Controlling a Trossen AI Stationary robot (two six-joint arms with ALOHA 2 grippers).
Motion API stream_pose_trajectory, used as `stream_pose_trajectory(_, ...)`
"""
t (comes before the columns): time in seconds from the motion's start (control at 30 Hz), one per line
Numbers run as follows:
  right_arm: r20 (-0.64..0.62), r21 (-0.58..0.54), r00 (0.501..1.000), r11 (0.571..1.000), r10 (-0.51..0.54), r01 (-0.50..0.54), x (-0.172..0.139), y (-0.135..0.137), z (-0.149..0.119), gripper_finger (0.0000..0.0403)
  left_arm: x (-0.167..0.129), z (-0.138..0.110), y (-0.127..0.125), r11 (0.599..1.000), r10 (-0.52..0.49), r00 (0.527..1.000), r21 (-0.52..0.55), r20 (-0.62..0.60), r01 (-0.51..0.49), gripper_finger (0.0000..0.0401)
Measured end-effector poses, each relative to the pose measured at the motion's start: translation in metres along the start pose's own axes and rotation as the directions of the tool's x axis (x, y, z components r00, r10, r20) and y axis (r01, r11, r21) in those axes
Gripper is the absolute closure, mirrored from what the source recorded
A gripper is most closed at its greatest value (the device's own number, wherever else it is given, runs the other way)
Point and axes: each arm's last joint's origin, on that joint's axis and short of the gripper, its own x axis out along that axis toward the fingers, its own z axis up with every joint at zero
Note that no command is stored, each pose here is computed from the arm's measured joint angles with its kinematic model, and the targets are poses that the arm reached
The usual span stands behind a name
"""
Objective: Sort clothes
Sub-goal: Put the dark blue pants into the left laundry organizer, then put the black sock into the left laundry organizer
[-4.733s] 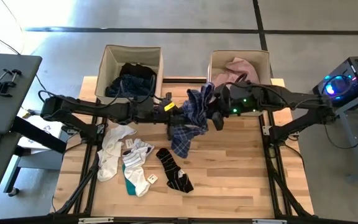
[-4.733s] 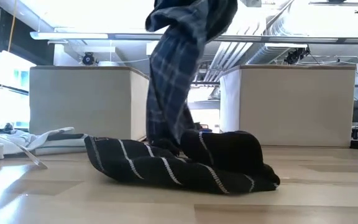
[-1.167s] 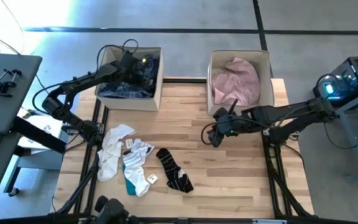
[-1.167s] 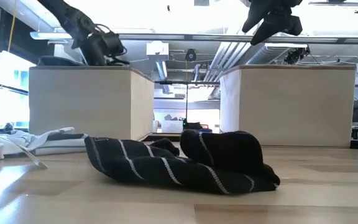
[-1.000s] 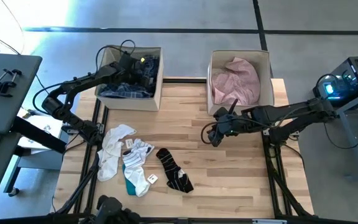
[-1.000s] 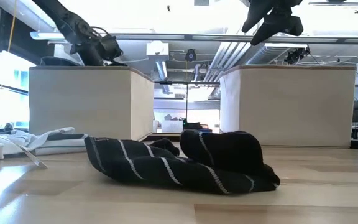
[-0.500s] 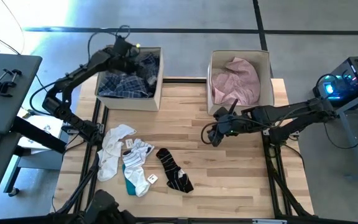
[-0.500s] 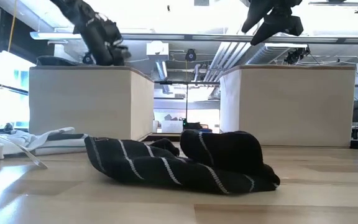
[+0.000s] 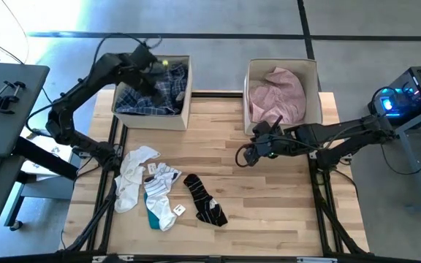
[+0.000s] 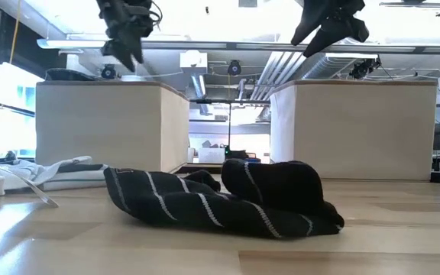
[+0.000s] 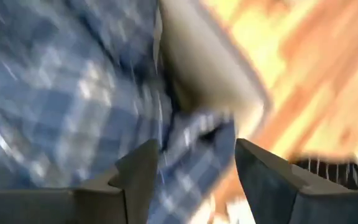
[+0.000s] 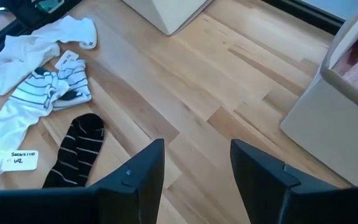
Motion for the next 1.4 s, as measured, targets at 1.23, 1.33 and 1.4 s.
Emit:
stream_pose_trajectory(1.23, 0.043, 0.028, 0.998, 0.999, -0.037, 0.036, 0.000, -0.001, 0.001, 0.0231, 0.022, -0.004, 0.007, 0.979, 0.205, 0.978, 0.011, 0.036, -0.205, 0.0241)
stream_pose_trajectory(1.33, 0.073, 0.029, 0.995, 0.998, -0.064, 0.062, 0.000, -0.002, 0.002, 0.0231, -0.004, -0.011, -0.013, 0.984, 0.168, 0.979, 0.048, 0.111, -0.174, 0.0241)
stream_pose_trajectory(1.4, 0.090, 0.030, 0.993, 0.997, -0.078, 0.076, 0.000, -0.002, 0.003, 0.0231, -0.019, -0.021, -0.029, 0.988, 0.112, 0.979, 0.089, 0.170, -0.129, 0.0241)
